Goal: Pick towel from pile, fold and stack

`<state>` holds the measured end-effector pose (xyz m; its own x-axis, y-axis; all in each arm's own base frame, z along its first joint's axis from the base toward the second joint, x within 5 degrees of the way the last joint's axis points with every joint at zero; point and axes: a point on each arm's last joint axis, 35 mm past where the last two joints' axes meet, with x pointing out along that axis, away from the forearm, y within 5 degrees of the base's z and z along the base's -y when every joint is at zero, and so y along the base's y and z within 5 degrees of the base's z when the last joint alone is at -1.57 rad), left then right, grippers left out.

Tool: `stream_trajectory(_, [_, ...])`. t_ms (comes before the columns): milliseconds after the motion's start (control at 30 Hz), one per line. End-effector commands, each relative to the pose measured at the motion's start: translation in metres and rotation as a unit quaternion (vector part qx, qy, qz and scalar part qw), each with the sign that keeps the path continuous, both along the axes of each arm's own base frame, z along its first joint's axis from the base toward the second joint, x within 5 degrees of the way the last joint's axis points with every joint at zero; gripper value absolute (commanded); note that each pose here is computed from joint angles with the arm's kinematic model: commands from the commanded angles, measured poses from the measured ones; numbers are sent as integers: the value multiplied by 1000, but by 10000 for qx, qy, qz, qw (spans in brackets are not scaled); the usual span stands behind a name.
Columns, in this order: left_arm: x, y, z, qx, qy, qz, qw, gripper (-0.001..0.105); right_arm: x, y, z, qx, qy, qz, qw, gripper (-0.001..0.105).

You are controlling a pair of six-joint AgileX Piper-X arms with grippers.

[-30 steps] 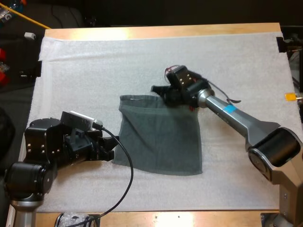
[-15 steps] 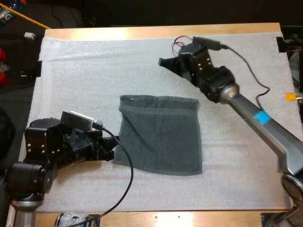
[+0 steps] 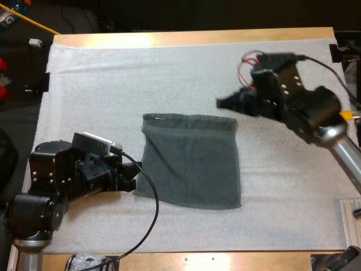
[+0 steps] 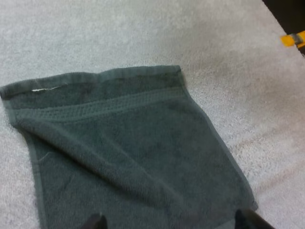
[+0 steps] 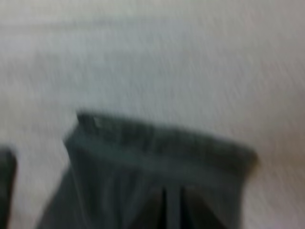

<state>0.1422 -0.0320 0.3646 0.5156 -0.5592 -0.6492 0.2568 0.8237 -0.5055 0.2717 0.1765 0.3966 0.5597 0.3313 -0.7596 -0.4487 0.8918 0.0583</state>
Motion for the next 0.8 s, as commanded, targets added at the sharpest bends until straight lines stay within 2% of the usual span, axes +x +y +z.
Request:
stream_trajectory(0, [-1, -2, 3, -24, -110, -73, 9999, 53, -13, -11, 8, -144, 90, 80, 9998, 25])
stream_trajectory(100, [-1, -2, 3, -23, -110, -79, 9999, 53, -37, -27, 22, -233, 82, 43, 9997, 50])
stream_trajectory(200, [-1, -2, 3, -23, -110, -79, 9999, 53, -61, -44, 29, -437, 104, -84, 9990, 63])
stream_trajectory(433, [-1, -2, 3, -22, -93, -79, 9999, 53, -113, -78, 22, -569, 333, -172, 9977, 63])
stream_trajectory(633, [-3, -1, 1, -7, 53, -79, 10000, 53, -141, -96, -18, -424, 726, -590, 9947, 63])
stream_trajectory(767, [-5, -1, 0, 3, 147, -79, 9999, 53, -148, -97, -52, -94, 1067, -615, 9923, 63])
